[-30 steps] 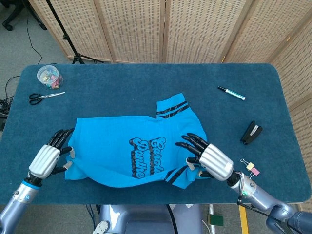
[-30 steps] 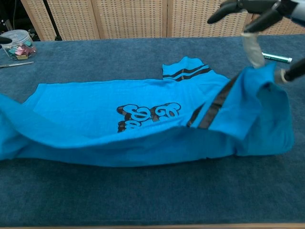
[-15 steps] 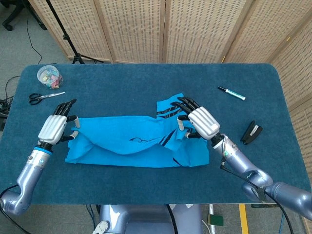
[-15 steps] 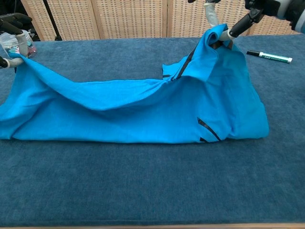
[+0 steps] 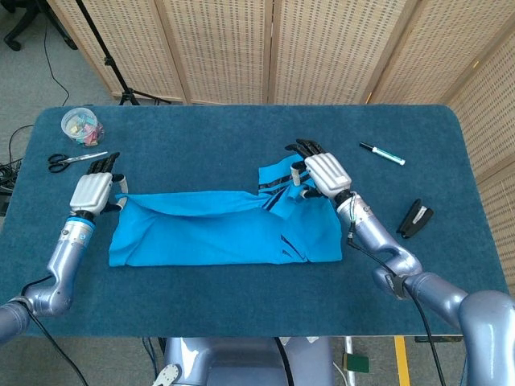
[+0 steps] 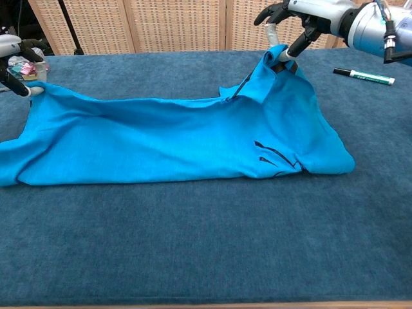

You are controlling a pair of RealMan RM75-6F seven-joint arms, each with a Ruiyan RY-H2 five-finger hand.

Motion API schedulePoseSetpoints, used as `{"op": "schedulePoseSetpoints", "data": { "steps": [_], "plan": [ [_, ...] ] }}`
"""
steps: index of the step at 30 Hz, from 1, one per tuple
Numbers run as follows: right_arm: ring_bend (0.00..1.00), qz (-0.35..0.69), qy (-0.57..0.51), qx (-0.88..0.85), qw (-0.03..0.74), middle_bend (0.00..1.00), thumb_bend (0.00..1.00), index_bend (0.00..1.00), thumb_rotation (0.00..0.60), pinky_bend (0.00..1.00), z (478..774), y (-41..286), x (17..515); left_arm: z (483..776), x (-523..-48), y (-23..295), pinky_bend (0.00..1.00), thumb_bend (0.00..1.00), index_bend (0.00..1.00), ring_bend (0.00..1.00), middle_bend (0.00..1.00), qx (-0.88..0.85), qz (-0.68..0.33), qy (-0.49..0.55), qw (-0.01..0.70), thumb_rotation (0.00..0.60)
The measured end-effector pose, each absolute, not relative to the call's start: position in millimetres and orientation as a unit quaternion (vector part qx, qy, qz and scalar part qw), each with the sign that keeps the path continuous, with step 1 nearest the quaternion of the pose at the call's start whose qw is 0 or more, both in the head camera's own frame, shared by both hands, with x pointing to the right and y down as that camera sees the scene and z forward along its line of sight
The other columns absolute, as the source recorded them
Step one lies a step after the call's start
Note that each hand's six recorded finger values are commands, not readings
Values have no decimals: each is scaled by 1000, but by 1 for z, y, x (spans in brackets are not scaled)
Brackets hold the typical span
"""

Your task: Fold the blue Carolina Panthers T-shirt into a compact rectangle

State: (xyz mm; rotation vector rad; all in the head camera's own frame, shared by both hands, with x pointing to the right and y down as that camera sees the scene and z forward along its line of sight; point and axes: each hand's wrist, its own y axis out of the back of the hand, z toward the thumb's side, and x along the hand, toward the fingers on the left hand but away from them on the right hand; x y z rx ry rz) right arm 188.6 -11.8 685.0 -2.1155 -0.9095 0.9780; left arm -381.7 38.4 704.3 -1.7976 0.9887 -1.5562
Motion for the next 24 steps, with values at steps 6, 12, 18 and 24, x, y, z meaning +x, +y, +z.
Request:
{"op": "schedulePoseSetpoints", "data": {
  "steps": [6,12,18,24],
  "plan": [
    [0,394,-354,-796,293,166,414,683,600,66,705,-23,192,726,-377,35,0,434,381,0,0,-662,-603,356,267,600],
    [0,407,-353,-794,281,166,413,683,600,66,719,-26,193,737,-379,37,0,235,0,0,0,-655,-631,337,244,600],
    [0,422,-351,-788,279,166,413,683,600,66,728,-28,196,730,-377,35,0,182,0,0,0,-654,-629,346,240,600],
    [0,430,-348,-785,278,167,414,683,600,66,734,-30,193,707,-376,38,0,184,0,0,0,-663,-602,374,240,600]
  ]
}}
